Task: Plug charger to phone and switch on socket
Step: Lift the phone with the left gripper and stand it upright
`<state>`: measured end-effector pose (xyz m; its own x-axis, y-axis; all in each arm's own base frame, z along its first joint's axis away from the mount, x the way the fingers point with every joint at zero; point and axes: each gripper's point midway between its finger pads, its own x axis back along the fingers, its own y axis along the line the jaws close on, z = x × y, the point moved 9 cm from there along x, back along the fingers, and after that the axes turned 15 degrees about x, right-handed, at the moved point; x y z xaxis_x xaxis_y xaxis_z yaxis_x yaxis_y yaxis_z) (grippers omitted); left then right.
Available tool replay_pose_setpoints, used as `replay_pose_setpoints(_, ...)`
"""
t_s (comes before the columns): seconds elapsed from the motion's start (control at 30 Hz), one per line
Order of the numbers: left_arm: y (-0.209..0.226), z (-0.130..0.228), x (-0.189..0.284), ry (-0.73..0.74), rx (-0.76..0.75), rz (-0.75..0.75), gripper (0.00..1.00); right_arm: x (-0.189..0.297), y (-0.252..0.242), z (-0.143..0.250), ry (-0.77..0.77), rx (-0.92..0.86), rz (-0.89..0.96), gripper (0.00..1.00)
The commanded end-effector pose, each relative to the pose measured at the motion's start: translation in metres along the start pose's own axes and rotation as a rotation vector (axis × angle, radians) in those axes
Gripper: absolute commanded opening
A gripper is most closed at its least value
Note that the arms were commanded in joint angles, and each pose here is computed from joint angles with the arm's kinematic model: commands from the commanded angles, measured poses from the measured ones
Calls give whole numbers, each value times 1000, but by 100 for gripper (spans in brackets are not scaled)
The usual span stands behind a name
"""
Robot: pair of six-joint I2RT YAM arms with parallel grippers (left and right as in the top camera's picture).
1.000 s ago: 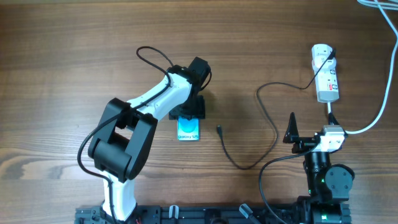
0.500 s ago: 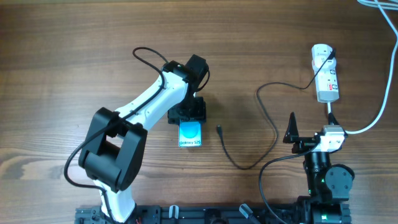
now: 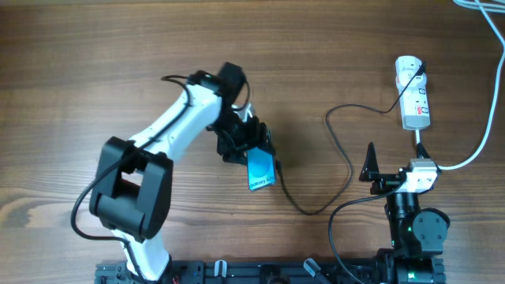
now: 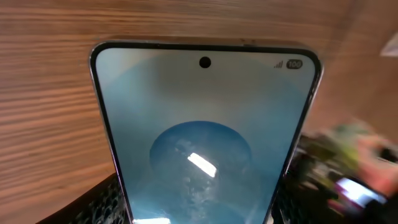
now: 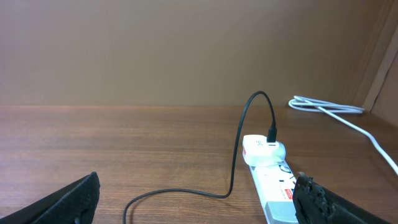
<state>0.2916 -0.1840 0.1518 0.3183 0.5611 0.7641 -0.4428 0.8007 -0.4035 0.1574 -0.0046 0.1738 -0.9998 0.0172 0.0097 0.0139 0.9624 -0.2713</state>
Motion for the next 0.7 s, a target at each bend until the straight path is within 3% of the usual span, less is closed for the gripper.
replay_pose_setpoints(0.0,-14,7,35,150,-18,307,59,0,1,-1,-9,10,-8,100)
replay_pose_setpoints(0.47,-12,-1,96,398,6,813,59,0,1,-1,-9,10,-8,100)
replay_pose_setpoints(0.67,-13,0,98,416,18,826,59,0,1,-1,-9,11,-8,100)
